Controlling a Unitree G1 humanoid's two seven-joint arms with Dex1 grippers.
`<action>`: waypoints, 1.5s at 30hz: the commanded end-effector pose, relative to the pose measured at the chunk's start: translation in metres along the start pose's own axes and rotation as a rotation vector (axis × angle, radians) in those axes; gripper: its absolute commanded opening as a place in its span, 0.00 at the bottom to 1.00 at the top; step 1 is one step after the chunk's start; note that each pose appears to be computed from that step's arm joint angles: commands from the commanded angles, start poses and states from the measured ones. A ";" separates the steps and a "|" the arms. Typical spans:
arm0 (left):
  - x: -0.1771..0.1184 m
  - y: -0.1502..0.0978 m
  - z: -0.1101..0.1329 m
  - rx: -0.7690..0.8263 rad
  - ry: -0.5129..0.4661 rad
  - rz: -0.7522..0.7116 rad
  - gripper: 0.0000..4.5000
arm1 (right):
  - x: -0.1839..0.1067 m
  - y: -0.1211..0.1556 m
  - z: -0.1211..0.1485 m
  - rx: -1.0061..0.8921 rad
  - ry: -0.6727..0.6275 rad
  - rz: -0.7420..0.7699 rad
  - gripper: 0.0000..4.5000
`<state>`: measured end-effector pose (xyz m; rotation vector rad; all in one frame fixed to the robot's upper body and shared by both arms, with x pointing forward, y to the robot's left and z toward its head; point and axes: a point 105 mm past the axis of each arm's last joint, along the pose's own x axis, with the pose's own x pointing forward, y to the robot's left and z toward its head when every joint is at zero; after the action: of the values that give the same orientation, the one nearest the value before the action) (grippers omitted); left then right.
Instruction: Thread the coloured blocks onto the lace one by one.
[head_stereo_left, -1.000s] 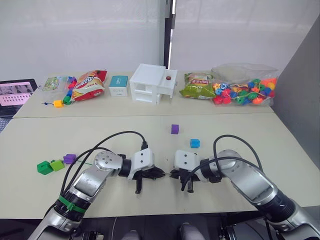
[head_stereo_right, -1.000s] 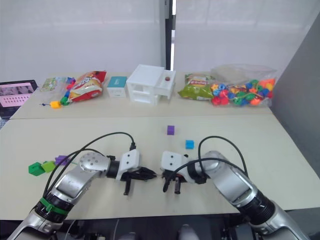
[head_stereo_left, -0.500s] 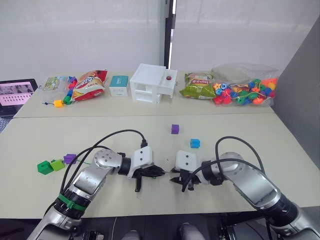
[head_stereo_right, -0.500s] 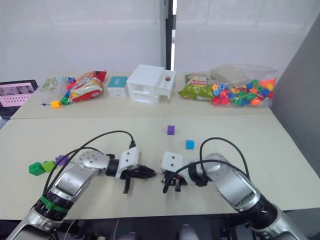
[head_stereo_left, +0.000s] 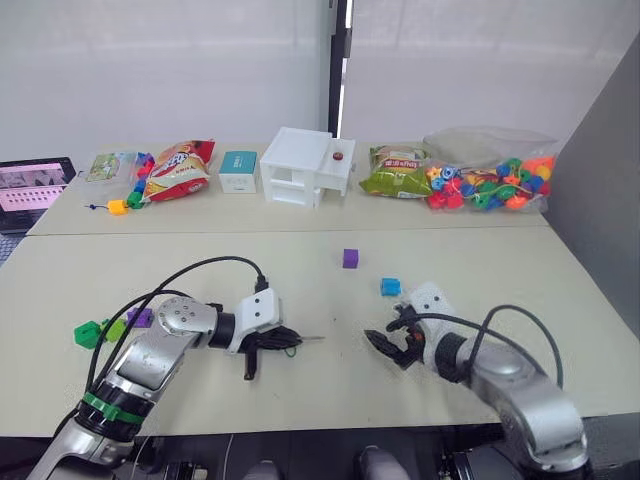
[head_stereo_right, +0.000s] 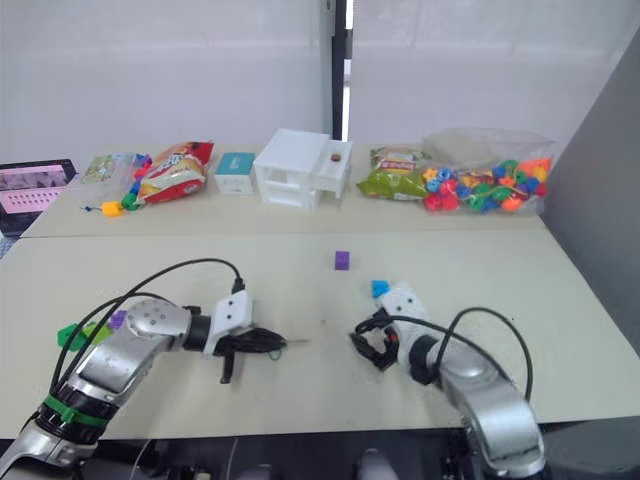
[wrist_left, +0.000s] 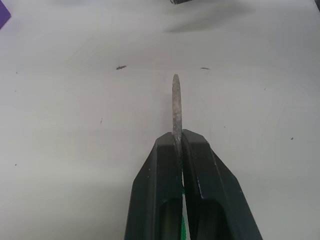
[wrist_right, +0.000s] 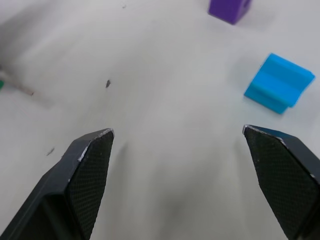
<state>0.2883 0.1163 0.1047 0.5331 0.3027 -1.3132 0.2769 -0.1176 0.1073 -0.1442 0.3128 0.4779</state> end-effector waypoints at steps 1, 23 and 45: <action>-0.008 0.002 0.010 0.013 -0.028 0.015 0.00 | 0.000 -0.010 0.014 0.047 -0.114 -0.251 0.97; -0.010 0.002 0.012 0.004 -0.027 0.025 0.00 | 0.067 -0.019 0.026 0.169 -0.279 -0.416 0.33; -0.004 0.002 0.006 0.008 -0.032 0.005 0.00 | 0.015 0.058 -0.025 0.167 0.054 -0.082 0.50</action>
<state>0.2876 0.1191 0.1065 0.4967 0.3006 -1.3081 0.2585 -0.0670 0.0832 -0.0117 0.3579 0.3514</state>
